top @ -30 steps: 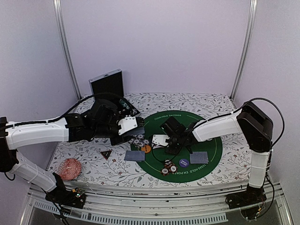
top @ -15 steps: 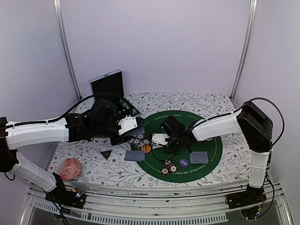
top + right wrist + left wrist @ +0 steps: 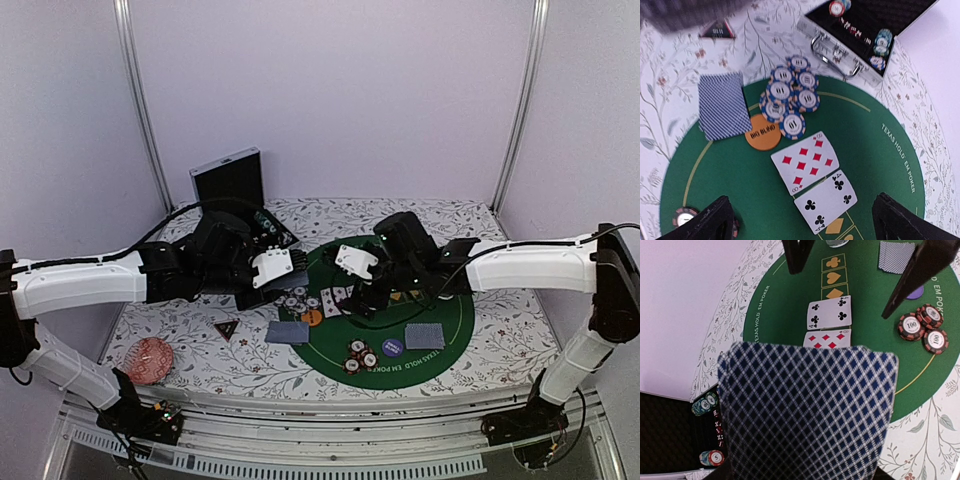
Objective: Distribute texas hold em gaming equipment
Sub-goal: Flop the poker card in the community card area, then pick up the poker card from the face-down deck piles.
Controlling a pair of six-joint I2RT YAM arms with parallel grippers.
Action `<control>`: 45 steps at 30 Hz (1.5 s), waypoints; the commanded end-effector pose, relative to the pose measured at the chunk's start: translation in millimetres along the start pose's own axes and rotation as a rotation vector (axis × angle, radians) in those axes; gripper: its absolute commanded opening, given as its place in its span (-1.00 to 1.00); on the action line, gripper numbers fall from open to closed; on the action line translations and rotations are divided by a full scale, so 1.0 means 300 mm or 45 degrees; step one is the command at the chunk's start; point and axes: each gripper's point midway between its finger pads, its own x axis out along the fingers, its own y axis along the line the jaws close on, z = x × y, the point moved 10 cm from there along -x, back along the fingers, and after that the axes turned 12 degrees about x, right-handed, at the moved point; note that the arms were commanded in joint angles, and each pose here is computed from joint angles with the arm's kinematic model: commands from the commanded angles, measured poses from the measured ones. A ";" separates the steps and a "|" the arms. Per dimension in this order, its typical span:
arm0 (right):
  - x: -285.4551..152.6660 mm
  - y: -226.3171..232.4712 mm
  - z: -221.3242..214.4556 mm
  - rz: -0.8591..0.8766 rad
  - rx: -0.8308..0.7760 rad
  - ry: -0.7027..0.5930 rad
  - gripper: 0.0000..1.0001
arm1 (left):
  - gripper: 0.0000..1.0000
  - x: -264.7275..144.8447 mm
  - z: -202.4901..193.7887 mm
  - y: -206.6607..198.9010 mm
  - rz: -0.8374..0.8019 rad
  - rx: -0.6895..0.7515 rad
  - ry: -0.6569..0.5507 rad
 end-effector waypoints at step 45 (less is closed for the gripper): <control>0.087 -0.057 0.199 0.817 1.142 -0.276 0.55 | 0.06 -0.022 0.032 0.013 0.017 0.004 -0.076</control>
